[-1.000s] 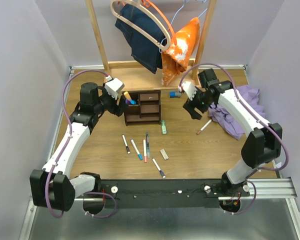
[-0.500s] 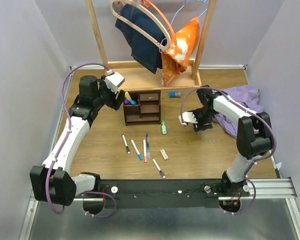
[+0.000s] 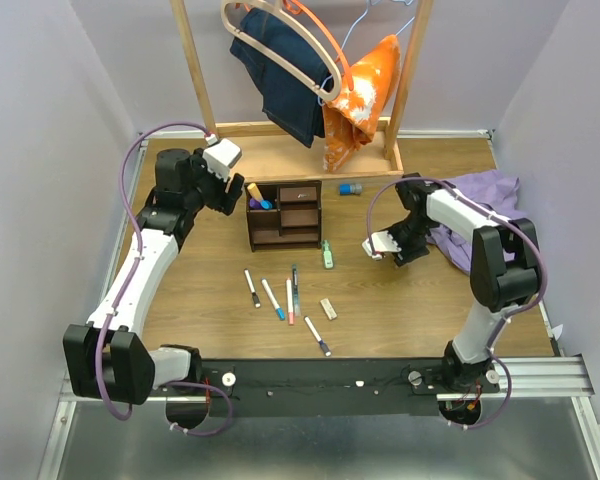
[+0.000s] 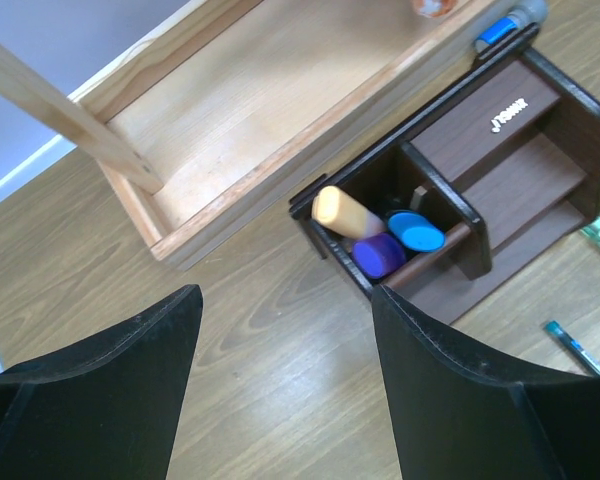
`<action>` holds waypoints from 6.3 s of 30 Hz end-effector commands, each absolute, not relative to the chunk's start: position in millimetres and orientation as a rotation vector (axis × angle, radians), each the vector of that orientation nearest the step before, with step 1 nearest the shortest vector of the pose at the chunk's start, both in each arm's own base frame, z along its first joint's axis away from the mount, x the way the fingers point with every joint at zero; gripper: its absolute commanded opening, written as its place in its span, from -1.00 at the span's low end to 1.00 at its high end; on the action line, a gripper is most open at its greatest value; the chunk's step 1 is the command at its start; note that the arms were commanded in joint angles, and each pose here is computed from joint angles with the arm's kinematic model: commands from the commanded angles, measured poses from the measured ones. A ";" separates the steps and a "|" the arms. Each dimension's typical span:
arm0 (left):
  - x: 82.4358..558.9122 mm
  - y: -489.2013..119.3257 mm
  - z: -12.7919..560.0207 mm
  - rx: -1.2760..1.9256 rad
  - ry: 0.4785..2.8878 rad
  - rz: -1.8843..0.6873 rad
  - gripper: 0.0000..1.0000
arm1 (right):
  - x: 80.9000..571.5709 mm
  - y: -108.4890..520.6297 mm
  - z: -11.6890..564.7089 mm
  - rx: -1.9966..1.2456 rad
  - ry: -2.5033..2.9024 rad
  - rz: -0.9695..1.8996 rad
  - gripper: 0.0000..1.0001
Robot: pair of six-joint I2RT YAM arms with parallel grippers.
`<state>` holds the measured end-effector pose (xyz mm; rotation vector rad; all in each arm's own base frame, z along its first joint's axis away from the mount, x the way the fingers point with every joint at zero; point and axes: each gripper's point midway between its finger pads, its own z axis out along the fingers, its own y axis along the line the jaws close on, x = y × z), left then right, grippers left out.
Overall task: Sort the stationery into containers
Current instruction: Pick up the pen from the center of the board, then place the pen in the storage box, then pick up the pen from the center of the board.
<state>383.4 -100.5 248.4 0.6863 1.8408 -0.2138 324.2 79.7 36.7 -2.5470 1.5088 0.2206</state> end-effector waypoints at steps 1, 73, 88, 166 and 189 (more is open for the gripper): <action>388.1 -84.9 258.0 0.646 1.828 -0.158 0.55 | 312.0 81.2 24.3 -2.602 1.461 0.339 0.29; 401.4 -6.2 268.3 0.442 1.919 -0.028 0.57 | 426.4 424.1 304.3 -1.257 1.160 1.206 -0.88; 398.3 0.3 256.6 0.442 1.967 -0.014 0.57 | 413.6 454.6 233.1 -1.247 1.238 1.352 -0.88; 197.6 -155.3 30.3 2.738 0.704 -0.697 0.02 | 394.0 135.8 181.1 -0.450 2.183 0.667 0.52; 194.9 -161.6 37.8 2.716 0.839 -0.708 -0.84 | 394.2 133.9 176.0 -0.447 2.191 0.669 0.51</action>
